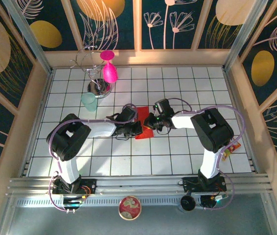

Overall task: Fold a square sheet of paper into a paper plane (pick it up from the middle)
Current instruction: Fold the triangle a second time at the center of the table.

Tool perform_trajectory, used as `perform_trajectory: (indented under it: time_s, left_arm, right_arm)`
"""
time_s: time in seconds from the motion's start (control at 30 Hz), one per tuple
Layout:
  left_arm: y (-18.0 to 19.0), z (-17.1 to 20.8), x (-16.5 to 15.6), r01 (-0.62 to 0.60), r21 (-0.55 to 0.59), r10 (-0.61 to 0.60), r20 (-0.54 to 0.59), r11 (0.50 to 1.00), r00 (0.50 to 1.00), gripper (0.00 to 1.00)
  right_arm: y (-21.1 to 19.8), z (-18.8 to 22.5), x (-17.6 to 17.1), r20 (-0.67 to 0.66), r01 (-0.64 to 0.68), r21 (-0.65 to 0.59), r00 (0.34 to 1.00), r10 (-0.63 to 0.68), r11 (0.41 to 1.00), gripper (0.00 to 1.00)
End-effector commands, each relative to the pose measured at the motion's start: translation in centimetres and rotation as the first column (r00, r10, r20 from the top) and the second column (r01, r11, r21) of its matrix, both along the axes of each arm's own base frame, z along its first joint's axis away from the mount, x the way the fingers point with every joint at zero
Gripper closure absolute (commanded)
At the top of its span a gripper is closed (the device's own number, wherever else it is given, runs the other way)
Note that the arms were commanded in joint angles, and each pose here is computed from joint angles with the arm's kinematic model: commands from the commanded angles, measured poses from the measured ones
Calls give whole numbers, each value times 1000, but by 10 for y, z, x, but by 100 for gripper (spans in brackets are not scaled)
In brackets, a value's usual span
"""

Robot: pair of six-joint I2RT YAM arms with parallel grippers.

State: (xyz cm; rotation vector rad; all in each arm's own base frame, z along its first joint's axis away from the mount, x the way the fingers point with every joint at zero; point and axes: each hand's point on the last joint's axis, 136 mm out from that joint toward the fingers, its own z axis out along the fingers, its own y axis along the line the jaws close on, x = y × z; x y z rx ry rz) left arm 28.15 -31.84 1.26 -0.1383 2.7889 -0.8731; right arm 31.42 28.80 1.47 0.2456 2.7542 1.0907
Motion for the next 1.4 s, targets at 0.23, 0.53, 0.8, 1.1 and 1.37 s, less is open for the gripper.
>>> perform_trajectory:
  time_s: [0.23, 0.53, 0.8, 1.1, 1.37]
  left_arm:
    - [37, -25, -50, 66, 104, -53, -124, 992, 991, 100]
    - [56, -14, -68, 112, 144, -94, -124, 983, 988, 100]
    - [34, 47, -28, 16, 20, -18, 79, 1000, 997, 100]
    - [3, 38, -7, 10, -47, -8, 43, 999, 999, 100]
    - [24, -9, -20, -54, 51, 56, -53, 997, 997, 100]
  right_arm:
    - [-35, -58, -30, -145, 30, -198, 988, -59, 980, 100]
    - [-35, -58, -32, -147, 25, -199, 988, -55, 980, 100]
    - [-29, -48, -27, -126, 28, -169, 991, -49, 985, 100]
    - [-21, -41, -25, -115, 9, -135, 993, -25, 991, 100]
    - [-16, -30, -20, -74, -16, -108, 997, 8, 994, 100]
